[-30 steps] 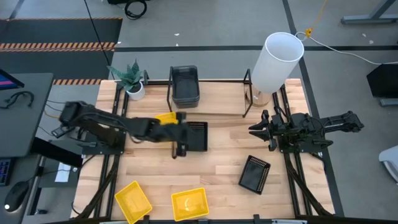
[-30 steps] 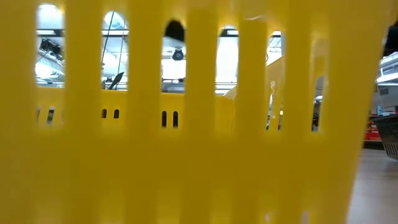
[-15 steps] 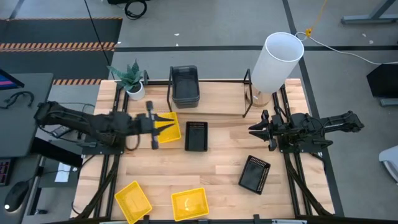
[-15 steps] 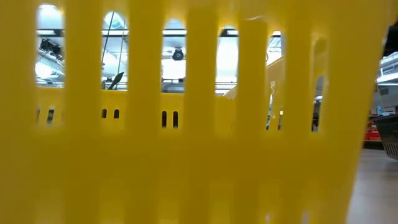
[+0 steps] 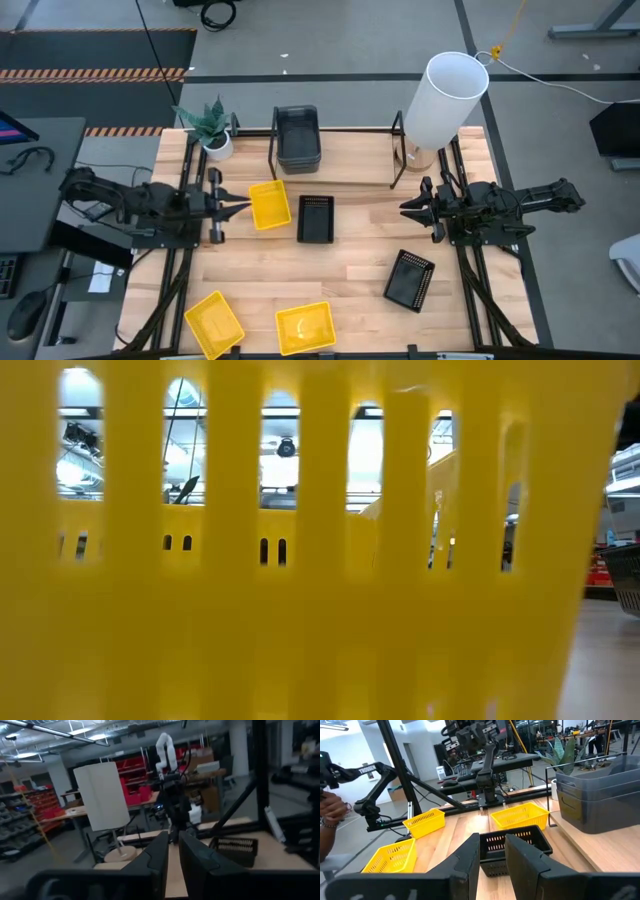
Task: Stack baskets on shelf by color
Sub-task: Stack the bottom black bin on the stacked black bins
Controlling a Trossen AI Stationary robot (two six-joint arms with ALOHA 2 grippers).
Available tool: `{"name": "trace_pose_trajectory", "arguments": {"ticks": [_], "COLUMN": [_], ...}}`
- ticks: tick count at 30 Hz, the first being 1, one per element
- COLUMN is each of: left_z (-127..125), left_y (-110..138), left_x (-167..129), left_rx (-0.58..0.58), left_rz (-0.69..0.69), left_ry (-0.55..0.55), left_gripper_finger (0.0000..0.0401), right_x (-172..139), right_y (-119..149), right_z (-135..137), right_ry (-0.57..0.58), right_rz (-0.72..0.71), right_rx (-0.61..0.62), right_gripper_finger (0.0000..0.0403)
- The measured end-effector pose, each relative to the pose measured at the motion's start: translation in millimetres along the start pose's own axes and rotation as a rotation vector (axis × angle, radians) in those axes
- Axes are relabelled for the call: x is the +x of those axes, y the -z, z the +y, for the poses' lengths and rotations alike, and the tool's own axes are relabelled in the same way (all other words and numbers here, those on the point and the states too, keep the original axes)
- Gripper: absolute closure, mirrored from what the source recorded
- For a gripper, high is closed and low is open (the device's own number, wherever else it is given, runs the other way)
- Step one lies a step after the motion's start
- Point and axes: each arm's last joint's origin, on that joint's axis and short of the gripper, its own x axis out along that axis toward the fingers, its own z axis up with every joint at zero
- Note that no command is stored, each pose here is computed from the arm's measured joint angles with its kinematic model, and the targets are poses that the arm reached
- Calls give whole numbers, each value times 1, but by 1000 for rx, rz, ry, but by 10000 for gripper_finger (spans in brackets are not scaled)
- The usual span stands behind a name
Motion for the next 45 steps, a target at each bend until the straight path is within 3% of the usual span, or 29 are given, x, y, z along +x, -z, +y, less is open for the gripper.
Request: {"name": "trace_pose_trajectory", "arguments": {"ticks": [11, 28, 36, 45], "left_z": [-3, -10, -18, -18], "left_y": [28, 60, 80, 83], "left_x": [-16, -18, -21, -21], "left_rx": [-110, -62, -62, -109], "left_rz": [3, 58, 5, -1], "left_ry": [18, 30, 171, 172], "left_gripper_finger": [351, 351, 351, 351], "right_x": [0, 0, 0, 0], "right_y": [0, 0, 0, 0], "right_z": [0, 0, 0, 0], "right_ry": [0, 0, 0, 0], "right_rz": [0, 1, 1, 1], "right_rx": [0, 0, 0, 0], "right_gripper_finger": [305, 305, 305, 305]}}
